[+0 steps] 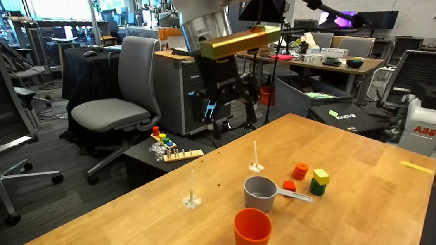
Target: Remove the orange cup from the grey cup, then put the green, yellow, and orange blocks inside the grey cup
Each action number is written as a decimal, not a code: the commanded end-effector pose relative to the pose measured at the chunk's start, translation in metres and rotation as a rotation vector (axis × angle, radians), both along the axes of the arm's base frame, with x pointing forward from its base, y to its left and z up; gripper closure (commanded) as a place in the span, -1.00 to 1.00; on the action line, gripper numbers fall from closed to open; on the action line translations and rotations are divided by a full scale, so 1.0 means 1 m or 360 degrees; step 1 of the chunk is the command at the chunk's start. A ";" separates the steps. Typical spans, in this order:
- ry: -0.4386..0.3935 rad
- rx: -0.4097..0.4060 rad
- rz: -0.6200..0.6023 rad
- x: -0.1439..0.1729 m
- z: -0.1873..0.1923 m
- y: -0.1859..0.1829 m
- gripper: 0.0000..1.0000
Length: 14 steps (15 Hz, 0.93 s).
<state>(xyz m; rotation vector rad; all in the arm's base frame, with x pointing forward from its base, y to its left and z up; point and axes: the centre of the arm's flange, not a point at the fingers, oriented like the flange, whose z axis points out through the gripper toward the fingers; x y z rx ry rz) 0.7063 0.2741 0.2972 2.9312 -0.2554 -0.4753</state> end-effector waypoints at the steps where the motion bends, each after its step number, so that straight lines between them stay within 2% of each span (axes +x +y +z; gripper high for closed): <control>1: -0.0027 -0.0056 -0.0162 -0.028 0.025 -0.056 -1.00; 3: -0.0020 -0.0063 -0.0261 -0.034 0.022 -0.088 -1.00; 9: 0.0125 -0.0076 -0.0552 -0.029 -0.034 -0.170 -1.00; 10: 0.0098 -0.0094 -0.0467 0.031 -0.019 -0.147 -1.00; 12: 0.0139 -0.0096 -0.0510 0.031 -0.035 -0.167 -1.00; 14: 0.0151 -0.0102 -0.0507 0.033 -0.038 -0.159 -1.00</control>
